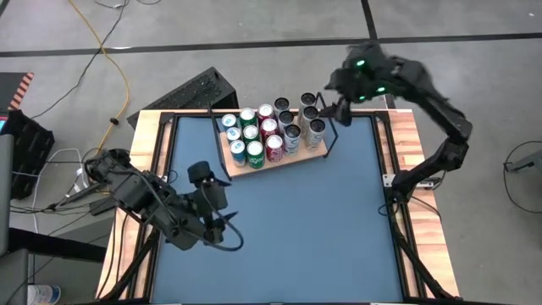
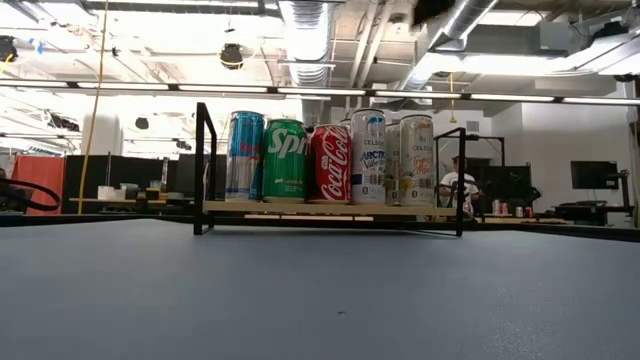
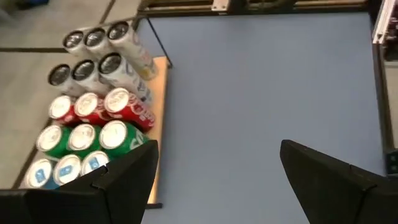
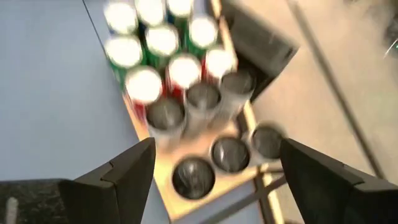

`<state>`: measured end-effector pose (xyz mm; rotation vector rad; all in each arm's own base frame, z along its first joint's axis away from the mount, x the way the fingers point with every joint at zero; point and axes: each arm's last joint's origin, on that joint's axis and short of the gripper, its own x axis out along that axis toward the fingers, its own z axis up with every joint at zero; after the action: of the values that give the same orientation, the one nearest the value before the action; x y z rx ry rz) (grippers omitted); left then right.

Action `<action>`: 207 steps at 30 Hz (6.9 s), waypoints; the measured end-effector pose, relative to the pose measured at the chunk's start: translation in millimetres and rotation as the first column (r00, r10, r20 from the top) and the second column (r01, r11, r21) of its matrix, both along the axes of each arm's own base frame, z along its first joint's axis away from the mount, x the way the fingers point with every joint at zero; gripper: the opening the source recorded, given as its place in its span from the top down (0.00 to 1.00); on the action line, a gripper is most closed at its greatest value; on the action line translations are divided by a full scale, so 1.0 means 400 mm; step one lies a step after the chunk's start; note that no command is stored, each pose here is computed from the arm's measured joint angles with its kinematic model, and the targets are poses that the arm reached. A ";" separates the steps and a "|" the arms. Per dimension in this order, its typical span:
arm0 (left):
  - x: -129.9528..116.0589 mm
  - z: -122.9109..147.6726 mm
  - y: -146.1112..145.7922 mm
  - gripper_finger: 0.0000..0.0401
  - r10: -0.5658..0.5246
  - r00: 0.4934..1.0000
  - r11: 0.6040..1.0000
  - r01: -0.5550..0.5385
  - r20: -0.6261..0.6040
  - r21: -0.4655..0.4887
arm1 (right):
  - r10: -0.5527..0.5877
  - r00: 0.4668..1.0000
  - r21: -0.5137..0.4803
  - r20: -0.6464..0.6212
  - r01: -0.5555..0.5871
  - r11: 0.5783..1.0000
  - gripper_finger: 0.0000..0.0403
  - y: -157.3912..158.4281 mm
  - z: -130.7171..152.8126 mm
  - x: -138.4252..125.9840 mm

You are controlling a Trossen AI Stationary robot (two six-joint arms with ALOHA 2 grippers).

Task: Place canned beverage on shelf
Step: Return to Home Position

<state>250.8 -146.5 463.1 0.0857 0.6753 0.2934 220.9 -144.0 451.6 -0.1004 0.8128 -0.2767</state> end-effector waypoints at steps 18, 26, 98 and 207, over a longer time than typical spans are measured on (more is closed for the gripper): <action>-0.200 0.215 0.172 0.19 0.104 0.915 0.994 -0.103 0.390 -0.023 | 0.019 0.937 -0.194 0.349 0.052 0.980 0.19 0.250 0.210 -0.378; -0.286 0.152 0.229 0.19 0.178 0.885 0.982 -0.189 0.429 -0.018 | -0.077 0.839 -0.149 0.539 0.185 0.971 0.19 0.324 0.128 -0.489; -0.489 -0.496 0.338 0.19 0.059 0.664 0.965 0.152 0.746 -0.213 | -0.141 0.486 0.251 0.863 -0.168 0.953 0.19 0.302 -0.610 -0.339; -0.490 -0.565 0.351 0.19 0.260 0.756 0.955 -0.110 0.601 -0.274 | -0.010 0.619 0.032 0.785 -0.025 0.999 0.19 0.317 -0.696 -0.307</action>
<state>54.8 -6.0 237.0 -0.2946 0.0304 0.4110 98.0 -17.1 173.0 0.0627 -0.0789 -0.2613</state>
